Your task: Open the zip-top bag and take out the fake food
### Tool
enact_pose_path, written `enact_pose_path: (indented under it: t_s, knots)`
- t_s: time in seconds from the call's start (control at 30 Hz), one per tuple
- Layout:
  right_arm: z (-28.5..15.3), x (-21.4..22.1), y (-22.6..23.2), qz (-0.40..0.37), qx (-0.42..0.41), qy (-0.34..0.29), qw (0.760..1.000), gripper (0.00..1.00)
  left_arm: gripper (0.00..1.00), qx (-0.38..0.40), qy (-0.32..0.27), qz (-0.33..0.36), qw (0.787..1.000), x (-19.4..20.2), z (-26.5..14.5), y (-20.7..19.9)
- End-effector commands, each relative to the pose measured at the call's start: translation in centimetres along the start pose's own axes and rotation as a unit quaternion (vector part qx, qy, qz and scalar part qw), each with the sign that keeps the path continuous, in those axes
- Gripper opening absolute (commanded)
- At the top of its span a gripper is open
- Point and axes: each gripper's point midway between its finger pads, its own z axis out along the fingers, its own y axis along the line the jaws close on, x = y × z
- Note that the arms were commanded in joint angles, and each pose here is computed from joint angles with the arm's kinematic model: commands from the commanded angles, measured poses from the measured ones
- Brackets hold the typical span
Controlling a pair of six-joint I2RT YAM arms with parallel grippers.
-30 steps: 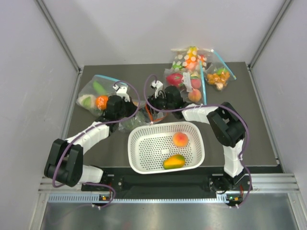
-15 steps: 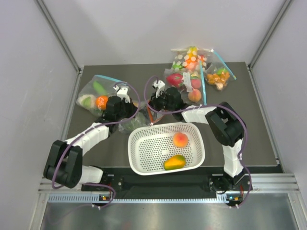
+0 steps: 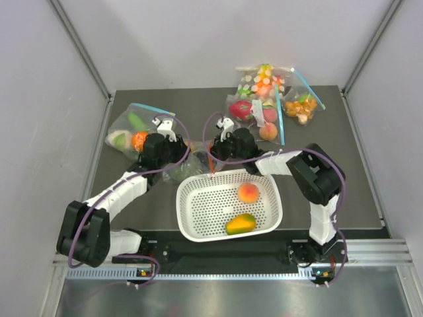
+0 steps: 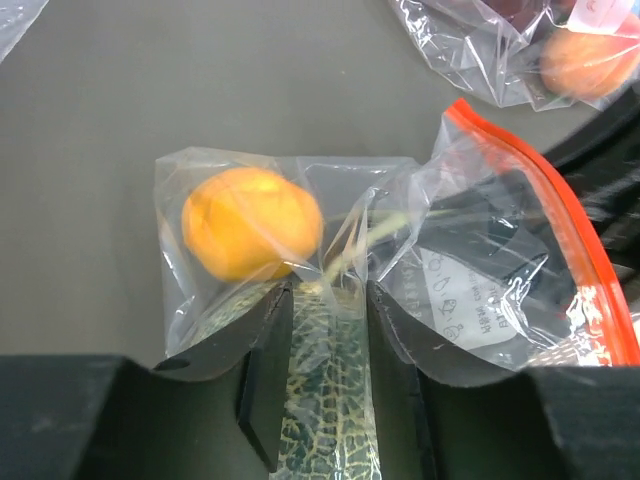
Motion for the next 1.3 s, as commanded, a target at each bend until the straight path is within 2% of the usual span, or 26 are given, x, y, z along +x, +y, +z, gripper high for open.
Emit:
enact_pose_path:
  t_s: [0.0,0.13,0.17,0.2,0.27,0.3,0.43,0.93,1.27]
  knots:
    - [-1.8,-4.2,1.1,-0.027,0.007,-0.054,0.998,0.00,0.41,-0.003,-0.018,-0.006,1.000,-0.9,-0.4,0.2]
    - [-3.3,-4.9,0.5,-0.028,0.039,-0.060,0.997,0.00,0.42,-0.008,-0.013,-0.012,1.000,-0.4,-0.3,0.6]
    - [-3.7,-5.1,0.4,-0.027,0.045,-0.062,0.997,0.00,0.39,-0.007,-0.013,-0.013,1.000,-0.3,-0.3,0.6]
    - [-4.1,-5.2,0.4,-0.029,0.050,-0.059,0.997,0.00,0.31,-0.005,-0.014,-0.014,1.000,-0.3,-0.3,0.5]
    - [-4.8,-5.6,0.1,-0.031,0.063,-0.061,0.996,0.00,0.22,-0.001,-0.013,-0.016,1.000,-0.3,-0.3,0.4]
    - [-5.0,-5.5,0.0,-0.033,0.068,-0.058,0.995,0.00,0.12,0.001,-0.013,-0.016,1.000,-0.3,-0.3,0.3]
    - [-6.1,-6.2,-0.5,-0.031,0.091,-0.065,0.993,0.00,0.02,-0.007,-0.015,-0.018,1.000,-0.2,-0.5,0.7]
    - [-7.8,-11.3,-1.2,0.002,0.122,-0.110,0.986,0.00,0.01,-0.020,-0.007,-0.022,1.000,0.8,-0.8,1.5]
    - [-6.8,-15.1,0.7,0.028,0.061,-0.142,0.988,0.00,0.01,-0.005,0.004,-0.018,1.000,2.1,-0.4,1.4]
